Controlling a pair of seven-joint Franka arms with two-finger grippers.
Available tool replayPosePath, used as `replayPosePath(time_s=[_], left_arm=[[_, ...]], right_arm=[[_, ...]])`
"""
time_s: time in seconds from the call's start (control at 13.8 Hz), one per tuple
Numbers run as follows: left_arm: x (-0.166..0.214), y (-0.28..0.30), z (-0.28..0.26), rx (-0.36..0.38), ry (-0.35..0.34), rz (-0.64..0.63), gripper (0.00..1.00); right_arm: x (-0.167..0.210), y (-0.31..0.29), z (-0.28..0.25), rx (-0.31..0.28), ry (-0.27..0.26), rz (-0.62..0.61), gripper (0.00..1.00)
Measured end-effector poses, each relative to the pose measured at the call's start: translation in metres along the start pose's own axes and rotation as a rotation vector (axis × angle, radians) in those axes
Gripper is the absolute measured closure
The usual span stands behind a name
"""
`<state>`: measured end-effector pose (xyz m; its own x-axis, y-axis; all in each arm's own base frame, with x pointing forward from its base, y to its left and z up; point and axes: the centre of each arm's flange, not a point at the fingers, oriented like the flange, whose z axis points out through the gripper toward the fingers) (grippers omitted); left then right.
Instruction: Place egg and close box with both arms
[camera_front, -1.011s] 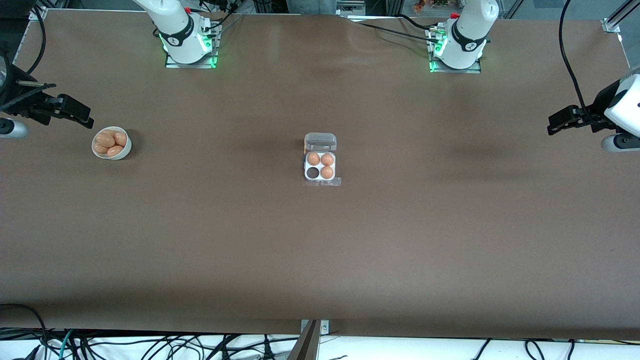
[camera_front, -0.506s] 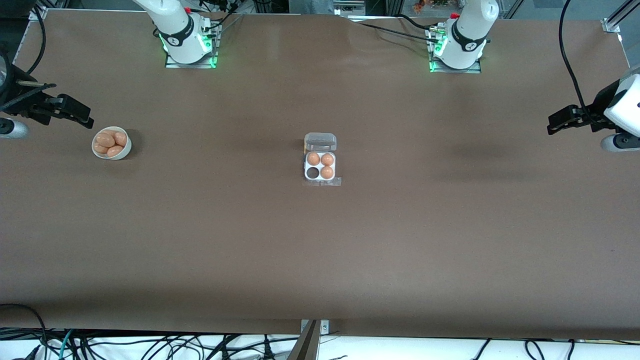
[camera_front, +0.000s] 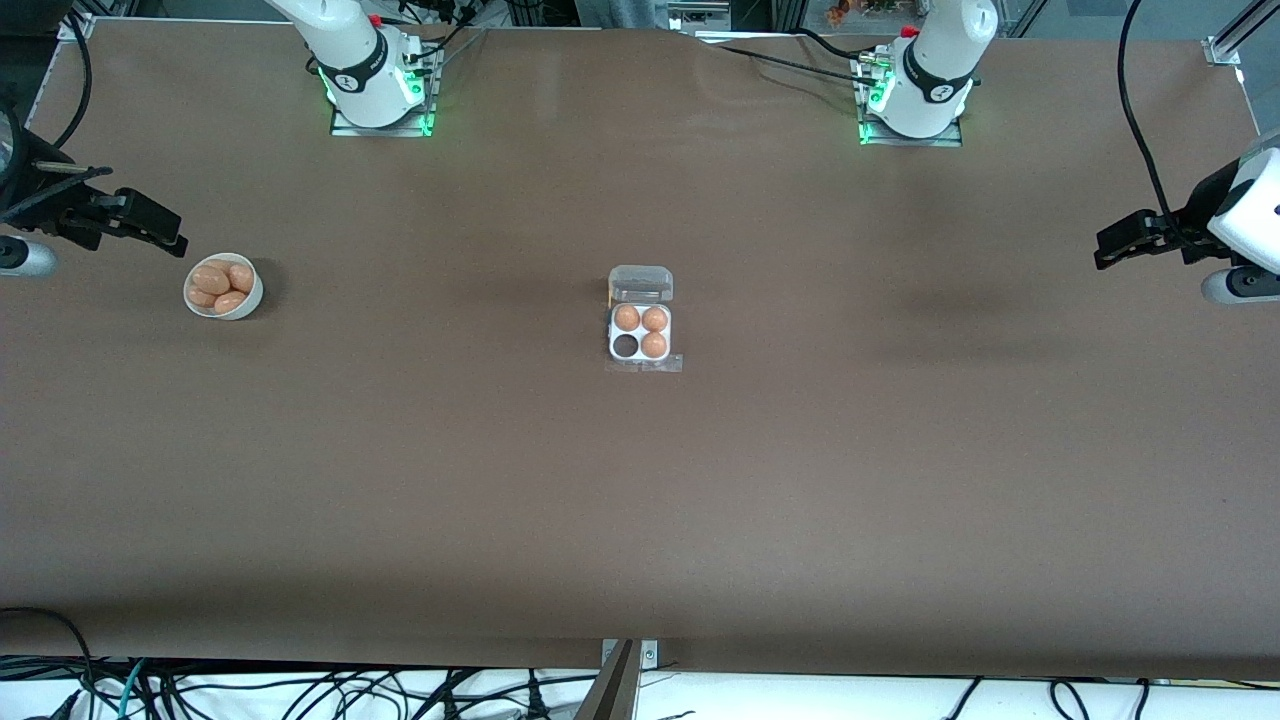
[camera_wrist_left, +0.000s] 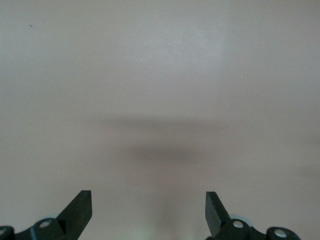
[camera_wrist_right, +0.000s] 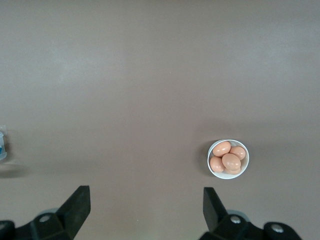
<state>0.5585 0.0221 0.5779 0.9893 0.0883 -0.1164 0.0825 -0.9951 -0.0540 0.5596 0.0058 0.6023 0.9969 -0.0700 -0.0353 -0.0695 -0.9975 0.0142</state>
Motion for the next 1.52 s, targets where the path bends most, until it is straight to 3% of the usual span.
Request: replayPosePath(time_s=[1.52], left_arm=[[-0.0003, 0.0007, -0.0074, -0.005, 0.015, 0.0, 0.0]], right_arm=[[0.0, -0.0001, 0.0, 0.0, 0.0, 0.0, 0.0]])
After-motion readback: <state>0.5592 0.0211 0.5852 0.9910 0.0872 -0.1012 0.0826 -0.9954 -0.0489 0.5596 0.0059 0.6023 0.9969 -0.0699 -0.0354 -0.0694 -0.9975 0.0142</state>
